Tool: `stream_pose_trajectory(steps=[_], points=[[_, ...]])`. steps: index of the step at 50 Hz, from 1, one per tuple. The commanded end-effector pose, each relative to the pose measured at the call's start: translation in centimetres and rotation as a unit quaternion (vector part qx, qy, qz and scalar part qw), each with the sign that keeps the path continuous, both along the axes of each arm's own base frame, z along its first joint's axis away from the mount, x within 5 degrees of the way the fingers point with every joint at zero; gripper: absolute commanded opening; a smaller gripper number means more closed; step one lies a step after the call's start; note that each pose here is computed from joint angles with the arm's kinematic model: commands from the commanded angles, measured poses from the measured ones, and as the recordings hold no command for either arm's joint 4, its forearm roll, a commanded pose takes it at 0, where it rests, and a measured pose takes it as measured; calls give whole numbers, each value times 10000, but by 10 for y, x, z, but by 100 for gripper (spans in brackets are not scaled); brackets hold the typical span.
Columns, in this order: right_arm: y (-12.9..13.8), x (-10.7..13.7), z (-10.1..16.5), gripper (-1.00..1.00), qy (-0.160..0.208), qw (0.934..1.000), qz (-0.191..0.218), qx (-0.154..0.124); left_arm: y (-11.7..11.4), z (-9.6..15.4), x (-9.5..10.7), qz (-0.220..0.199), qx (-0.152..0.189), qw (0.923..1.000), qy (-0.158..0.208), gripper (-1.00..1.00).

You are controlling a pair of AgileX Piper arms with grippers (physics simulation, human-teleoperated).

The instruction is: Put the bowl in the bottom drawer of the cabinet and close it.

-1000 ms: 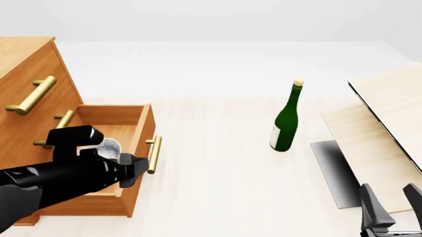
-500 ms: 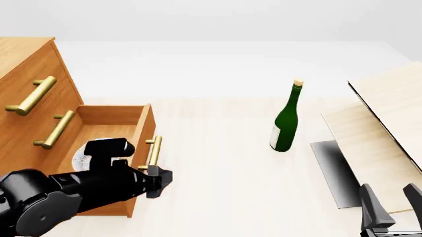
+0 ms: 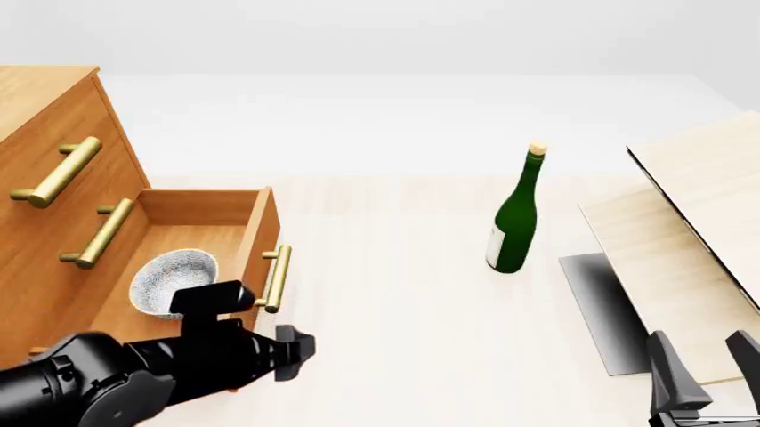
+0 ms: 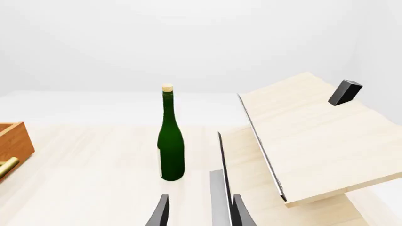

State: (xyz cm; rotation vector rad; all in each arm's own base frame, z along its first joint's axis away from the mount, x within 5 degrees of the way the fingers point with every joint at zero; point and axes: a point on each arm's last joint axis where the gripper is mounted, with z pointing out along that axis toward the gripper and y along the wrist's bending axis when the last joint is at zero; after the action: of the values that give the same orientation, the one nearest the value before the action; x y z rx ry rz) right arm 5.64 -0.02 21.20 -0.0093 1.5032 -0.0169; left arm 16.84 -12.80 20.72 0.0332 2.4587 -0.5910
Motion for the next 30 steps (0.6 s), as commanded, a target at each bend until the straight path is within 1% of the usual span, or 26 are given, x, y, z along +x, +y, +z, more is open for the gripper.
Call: stream_pose_trajectory(steps=[1,4,5,7,10,16,30], points=[[0,0,0,100,-1,10000,0,1,17,-23,-1,390,105,9989,242,100],[0,0,0,100,-1,10000,1,0,22,-24,0,483,122,9984,263,100],[0,0,0,100,-2,10000,1,-1,26,-25,1,600,115,9977,278,100],[0,0,0,100,0,10000,1,-1,28,-26,3,597,183,9977,260,100],[0,0,0,100,-1,10000,0,-1,33,-29,2,717,191,9968,287,100],[0,0,0,100,-1,10000,1,-1,40,-34,1,826,228,9958,322,100],[0,0,0,100,-1,10000,1,0,58,-38,1,1122,336,9927,287,100]])
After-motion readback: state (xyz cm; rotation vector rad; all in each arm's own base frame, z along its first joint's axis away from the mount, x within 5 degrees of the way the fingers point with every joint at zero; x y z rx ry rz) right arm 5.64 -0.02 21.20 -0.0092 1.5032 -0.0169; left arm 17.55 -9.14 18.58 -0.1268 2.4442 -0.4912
